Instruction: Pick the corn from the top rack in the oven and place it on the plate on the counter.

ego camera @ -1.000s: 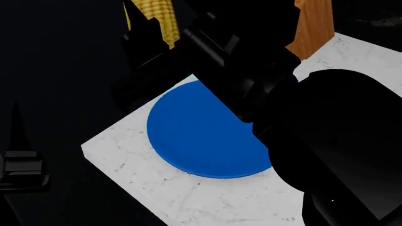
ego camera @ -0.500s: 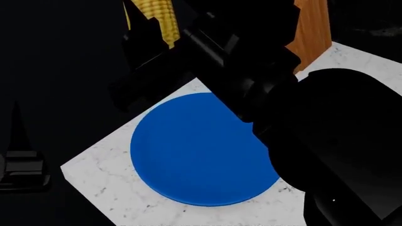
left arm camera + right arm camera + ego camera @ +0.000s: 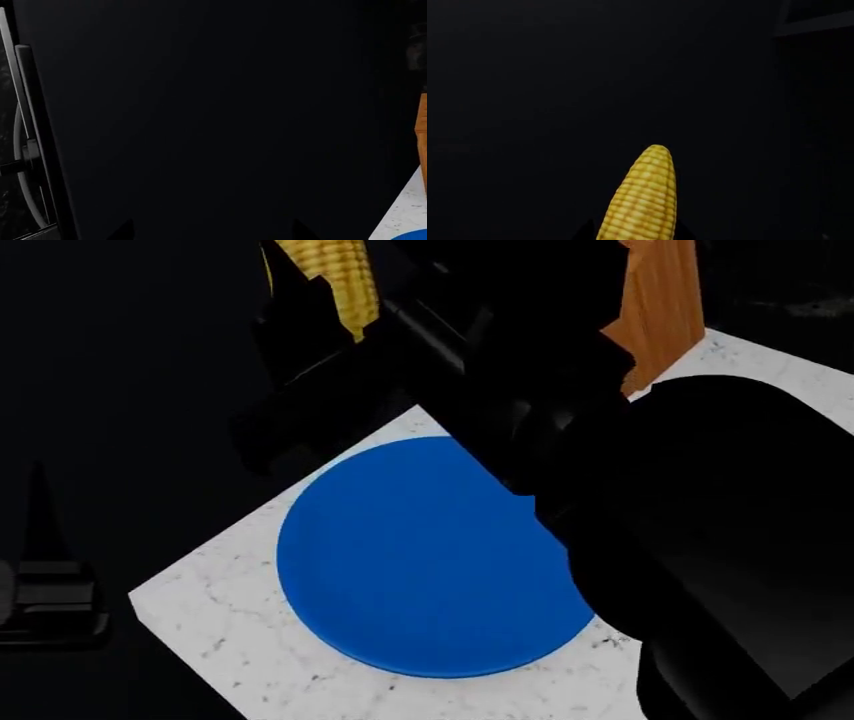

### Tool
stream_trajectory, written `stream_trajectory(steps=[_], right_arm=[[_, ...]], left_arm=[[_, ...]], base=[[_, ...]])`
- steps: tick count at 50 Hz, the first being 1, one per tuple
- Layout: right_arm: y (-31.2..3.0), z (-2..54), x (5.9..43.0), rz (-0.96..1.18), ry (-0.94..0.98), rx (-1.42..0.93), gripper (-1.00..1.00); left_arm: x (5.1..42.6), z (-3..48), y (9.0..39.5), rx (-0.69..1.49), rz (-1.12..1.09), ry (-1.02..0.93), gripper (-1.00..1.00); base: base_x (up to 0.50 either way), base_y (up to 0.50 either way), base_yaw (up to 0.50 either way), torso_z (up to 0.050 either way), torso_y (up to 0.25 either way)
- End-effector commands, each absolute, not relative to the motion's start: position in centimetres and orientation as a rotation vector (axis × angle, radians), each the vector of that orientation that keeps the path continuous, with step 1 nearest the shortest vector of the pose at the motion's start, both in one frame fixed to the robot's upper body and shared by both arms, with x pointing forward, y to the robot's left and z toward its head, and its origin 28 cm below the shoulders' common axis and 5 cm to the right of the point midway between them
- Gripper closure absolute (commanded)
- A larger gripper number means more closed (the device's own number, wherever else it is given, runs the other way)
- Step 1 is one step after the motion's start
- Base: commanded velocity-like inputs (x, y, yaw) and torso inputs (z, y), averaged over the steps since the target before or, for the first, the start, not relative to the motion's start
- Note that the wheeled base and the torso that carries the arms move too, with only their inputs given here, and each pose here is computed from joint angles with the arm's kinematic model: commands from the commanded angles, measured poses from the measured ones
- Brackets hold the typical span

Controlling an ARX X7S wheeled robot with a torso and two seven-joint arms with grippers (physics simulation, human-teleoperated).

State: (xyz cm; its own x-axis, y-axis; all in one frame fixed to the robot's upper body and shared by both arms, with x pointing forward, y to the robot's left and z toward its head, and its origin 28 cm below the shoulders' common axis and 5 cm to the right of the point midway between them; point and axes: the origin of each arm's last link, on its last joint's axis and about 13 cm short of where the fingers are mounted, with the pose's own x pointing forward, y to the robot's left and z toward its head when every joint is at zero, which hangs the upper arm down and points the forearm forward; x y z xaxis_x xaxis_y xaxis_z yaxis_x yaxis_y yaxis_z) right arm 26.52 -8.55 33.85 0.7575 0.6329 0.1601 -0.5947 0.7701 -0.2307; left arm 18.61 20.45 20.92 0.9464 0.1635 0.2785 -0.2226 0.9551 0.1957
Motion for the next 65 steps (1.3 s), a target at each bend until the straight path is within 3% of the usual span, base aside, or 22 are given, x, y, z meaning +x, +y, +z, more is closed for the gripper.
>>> stream_trajectory(steps=[1,12,18,20,31,65], right_arm=[[-8.2,34.7,26.4,0.623,-0.187,-0.167,1.00],[-8.4,35.7,25.9,0.609,0.019,-0.129,1.00],[-8.4,35.7,25.8,0.609,0.019,-0.129,1.00],[-8.5,36.2,25.4,0.604,0.142,-0.137,1.00],[-8.9,36.2,25.6,0.602,0.304,-0.123,1.00],[-9.7,33.0,32.4,0.542,0.577,-0.082,1.00]], left_arm=[[18.6,20.9,20.3,0.228,0.189,-0.269,-1.00],[18.6,21.0,20.2,0.225,0.180,-0.274,-1.00],[18.6,21.0,20.2,0.225,0.180,-0.274,-1.00],[18.7,21.1,20.0,0.226,0.178,-0.277,-1.00],[18.8,21.3,19.7,0.223,0.171,-0.280,-1.00],[18.6,20.8,19.8,0.221,0.177,-0.268,-1.00]], base=[[0.00,0.00,0.00,0.000,0.000],[0.00,0.00,0.00,0.000,0.000],[0.00,0.00,0.00,0.000,0.000],[0.00,0.00,0.00,0.000,0.000],[0.00,0.00,0.00,0.000,0.000],[0.00,0.00,0.00,0.000,0.000]])
